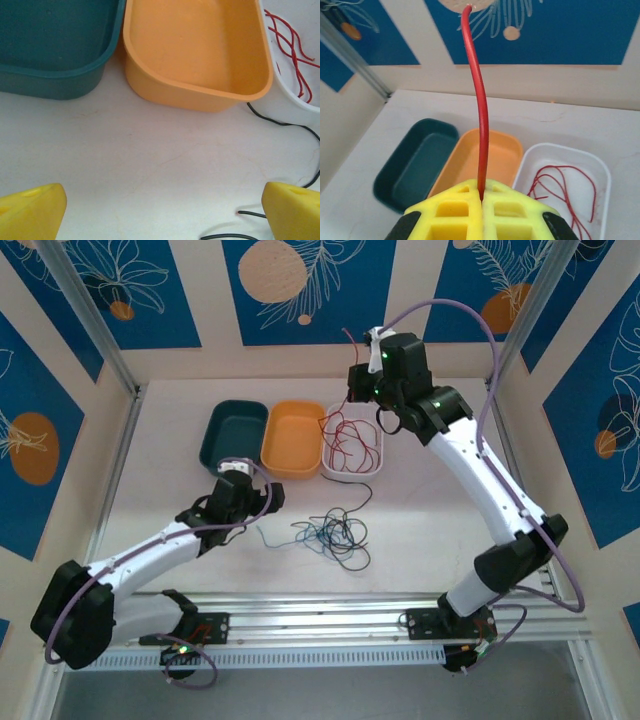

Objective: Untangle the cables

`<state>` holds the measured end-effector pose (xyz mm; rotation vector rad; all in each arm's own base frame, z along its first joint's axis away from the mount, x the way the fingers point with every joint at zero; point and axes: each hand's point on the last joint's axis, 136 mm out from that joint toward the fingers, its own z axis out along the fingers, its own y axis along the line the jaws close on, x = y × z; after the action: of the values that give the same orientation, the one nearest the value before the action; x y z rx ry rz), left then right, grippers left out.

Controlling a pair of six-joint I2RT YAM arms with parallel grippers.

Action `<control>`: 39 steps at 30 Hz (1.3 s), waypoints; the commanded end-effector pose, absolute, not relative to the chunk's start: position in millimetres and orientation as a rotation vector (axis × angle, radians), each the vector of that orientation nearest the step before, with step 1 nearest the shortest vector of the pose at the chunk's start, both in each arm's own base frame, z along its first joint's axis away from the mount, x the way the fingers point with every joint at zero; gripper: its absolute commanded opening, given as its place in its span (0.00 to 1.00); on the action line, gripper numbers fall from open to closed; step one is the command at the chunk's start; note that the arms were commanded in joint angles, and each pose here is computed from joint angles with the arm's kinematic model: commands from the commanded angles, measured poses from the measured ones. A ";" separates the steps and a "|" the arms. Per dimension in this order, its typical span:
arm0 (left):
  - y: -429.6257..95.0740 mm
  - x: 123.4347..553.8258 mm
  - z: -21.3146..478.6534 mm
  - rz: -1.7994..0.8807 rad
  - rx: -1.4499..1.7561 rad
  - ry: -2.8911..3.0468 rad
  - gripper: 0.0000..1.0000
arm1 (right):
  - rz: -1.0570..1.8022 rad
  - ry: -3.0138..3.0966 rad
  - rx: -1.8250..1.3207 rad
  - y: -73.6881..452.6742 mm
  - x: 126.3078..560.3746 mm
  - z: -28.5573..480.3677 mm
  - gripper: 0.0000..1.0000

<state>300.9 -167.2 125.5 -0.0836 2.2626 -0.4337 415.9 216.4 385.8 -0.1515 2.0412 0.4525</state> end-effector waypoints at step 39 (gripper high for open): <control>-168.2 291.1 117.8 -0.438 -0.009 2.321 1.00 | -0.199 2.690 0.048 142.3 488.6 173.3 0.00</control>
<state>288.3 -167.3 113.5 -0.0389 2.3197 -0.4416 489.9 151.1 172.4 0.0866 2.6812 -0.1185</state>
